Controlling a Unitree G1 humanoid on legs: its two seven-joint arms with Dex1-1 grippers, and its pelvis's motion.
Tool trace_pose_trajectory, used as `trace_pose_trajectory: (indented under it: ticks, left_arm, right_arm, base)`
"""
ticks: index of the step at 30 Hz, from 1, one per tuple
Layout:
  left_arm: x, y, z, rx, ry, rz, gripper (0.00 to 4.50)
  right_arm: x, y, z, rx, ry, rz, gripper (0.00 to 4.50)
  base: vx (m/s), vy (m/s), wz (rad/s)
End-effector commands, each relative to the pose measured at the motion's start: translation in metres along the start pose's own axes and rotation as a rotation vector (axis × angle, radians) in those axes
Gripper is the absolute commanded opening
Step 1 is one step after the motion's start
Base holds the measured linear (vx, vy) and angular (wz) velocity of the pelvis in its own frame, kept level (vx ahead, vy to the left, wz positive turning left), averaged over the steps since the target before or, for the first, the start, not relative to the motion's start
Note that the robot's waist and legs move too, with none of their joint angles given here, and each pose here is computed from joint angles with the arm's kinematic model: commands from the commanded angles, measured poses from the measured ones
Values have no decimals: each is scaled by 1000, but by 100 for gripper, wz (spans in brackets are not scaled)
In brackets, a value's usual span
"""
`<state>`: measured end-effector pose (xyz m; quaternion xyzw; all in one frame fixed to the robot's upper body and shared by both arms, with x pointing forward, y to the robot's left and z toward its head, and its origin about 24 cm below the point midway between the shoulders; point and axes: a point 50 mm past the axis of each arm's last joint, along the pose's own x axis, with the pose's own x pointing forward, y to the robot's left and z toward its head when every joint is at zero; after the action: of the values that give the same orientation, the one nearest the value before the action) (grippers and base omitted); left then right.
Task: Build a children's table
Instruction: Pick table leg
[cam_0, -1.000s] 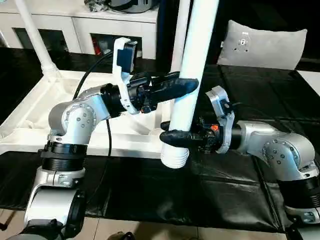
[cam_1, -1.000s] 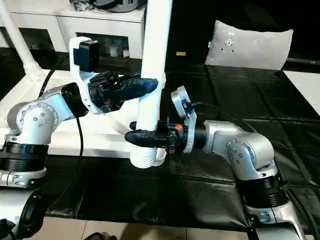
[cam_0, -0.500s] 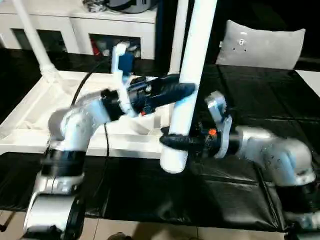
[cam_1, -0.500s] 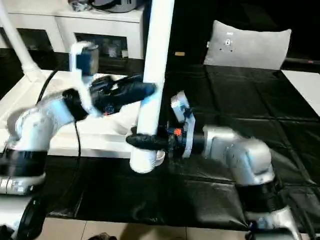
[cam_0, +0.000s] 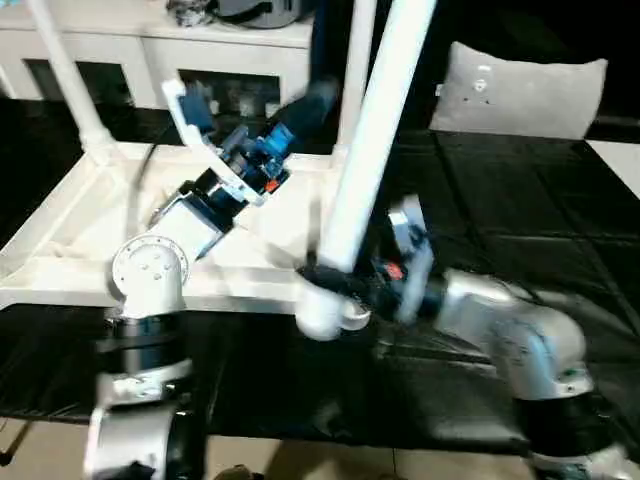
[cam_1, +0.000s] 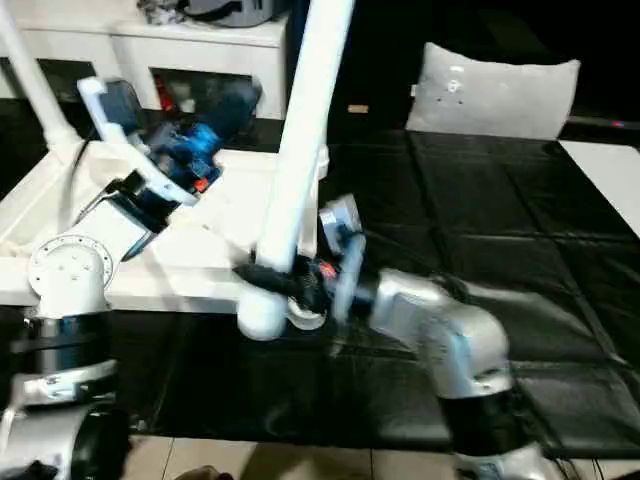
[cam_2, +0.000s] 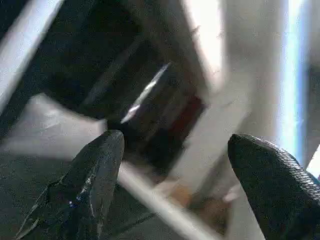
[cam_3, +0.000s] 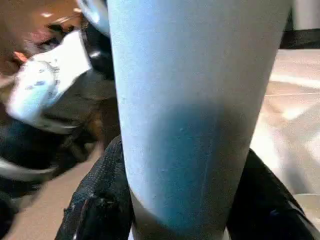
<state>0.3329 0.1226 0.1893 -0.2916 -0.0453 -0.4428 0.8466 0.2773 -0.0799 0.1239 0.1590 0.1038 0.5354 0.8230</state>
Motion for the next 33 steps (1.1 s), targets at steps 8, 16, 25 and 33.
trace_pose_trajectory:
  ticks: [8, 16, 25, 33]
  left_arm:
    - [13, -28, -20, 209, 267, -75, 385]
    - [8, -23, -12, 289, 274, -44, 385]
    - [-27, 18, -26, 569, 613, -23, 446]
    - [-53, 32, -55, 631, 931, -254, 416]
  right_arm:
    - [13, -8, 4, -223, 8, -143, 191]
    - [8, -26, 3, -299, -13, -311, 191]
    - [-15, -40, 0, -215, -51, -444, 191]
    - [-26, -38, -17, -225, 22, -402, 191]
  base:
    - [0, 0, 0]
    - [0, 0, 0]
    - [0, 0, 0]
    - [0, 0, 0]
